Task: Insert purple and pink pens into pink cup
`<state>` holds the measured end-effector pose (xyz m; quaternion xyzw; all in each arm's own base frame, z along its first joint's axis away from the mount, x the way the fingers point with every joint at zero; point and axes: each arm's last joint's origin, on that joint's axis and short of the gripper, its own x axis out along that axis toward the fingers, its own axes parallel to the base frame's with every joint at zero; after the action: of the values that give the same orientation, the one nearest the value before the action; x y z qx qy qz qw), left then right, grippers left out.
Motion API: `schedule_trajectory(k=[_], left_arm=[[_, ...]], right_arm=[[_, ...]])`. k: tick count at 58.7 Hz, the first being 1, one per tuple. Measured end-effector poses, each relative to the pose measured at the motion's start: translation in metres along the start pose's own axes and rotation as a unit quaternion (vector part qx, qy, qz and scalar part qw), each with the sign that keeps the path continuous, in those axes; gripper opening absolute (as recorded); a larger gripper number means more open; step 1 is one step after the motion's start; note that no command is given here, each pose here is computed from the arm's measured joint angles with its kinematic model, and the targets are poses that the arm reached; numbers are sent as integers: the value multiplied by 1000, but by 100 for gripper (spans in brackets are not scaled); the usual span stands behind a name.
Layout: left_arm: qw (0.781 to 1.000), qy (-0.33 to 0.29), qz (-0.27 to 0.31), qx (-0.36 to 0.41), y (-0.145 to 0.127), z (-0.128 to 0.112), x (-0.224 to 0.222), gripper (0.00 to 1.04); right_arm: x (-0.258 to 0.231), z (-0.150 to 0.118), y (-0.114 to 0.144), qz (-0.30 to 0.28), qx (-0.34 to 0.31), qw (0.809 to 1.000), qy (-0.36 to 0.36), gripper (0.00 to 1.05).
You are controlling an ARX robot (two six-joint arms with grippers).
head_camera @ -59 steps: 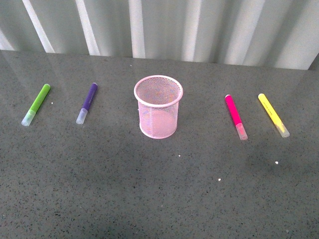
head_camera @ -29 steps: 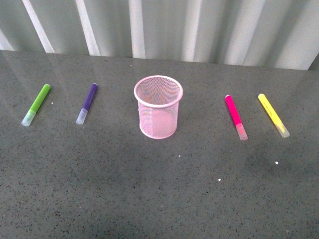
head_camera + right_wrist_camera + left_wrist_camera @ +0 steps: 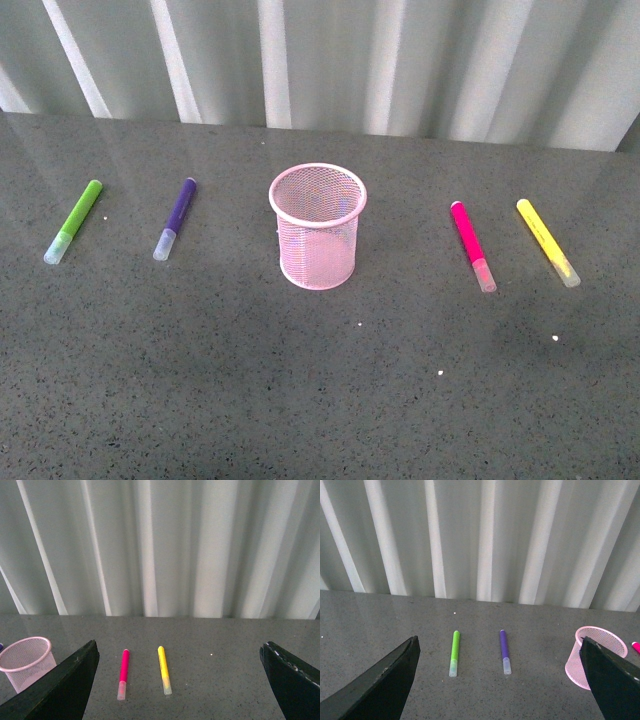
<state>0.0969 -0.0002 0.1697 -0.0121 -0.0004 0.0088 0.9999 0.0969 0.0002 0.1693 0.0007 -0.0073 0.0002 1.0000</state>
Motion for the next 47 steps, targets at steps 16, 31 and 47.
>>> schedule_trajectory(k=[16, 31, 47], left_arm=[[928, 197, 184, -259, -6, -15, 46, 98], [934, 287, 97, -189, -31, -15, 154, 98], [934, 338, 41, -108, -44, -3, 237, 98]], right_arm=[[0, 0, 0, 0, 0, 1000, 0, 98], [0, 0, 0, 0, 0, 1000, 0, 98], [0, 0, 0, 0, 0, 1000, 0, 98]])
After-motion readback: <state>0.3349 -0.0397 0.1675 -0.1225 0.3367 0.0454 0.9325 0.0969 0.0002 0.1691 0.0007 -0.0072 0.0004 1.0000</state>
